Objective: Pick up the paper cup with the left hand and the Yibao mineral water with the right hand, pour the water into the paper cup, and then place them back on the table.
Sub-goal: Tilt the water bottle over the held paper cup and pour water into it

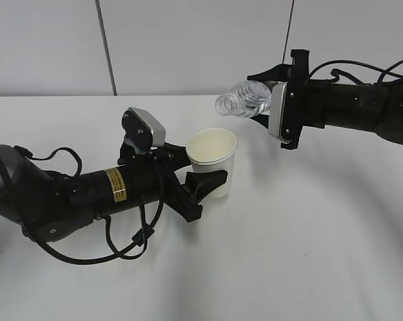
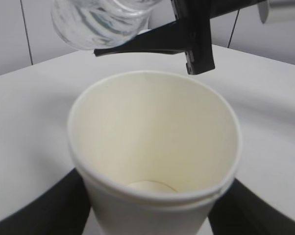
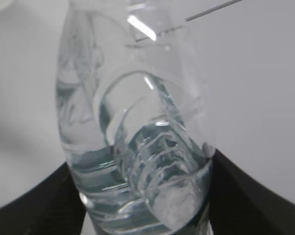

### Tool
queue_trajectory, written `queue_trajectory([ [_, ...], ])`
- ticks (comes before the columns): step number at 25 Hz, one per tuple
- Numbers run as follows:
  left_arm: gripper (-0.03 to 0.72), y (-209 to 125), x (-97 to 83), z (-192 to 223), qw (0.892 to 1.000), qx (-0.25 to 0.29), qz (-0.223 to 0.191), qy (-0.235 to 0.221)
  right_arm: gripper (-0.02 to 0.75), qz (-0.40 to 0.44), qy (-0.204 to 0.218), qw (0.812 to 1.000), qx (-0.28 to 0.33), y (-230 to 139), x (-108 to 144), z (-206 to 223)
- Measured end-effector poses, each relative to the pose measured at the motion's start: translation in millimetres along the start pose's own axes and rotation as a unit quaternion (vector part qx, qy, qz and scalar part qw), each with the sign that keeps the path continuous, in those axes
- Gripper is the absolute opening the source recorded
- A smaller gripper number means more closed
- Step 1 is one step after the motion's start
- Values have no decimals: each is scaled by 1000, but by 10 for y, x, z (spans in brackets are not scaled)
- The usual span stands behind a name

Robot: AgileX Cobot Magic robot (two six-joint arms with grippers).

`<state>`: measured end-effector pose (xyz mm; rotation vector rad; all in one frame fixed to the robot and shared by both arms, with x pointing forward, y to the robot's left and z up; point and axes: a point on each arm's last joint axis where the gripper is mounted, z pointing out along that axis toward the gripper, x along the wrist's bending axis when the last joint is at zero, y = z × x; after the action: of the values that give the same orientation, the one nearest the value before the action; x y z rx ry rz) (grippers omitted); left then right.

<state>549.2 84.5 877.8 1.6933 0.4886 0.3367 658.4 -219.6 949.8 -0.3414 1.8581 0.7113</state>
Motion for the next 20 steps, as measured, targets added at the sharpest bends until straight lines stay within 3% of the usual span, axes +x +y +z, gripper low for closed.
queue_trajectory([
  [20,433,35,28,32,1000,-2,4,3,490,-50,0,999,1,-1,1,0],
])
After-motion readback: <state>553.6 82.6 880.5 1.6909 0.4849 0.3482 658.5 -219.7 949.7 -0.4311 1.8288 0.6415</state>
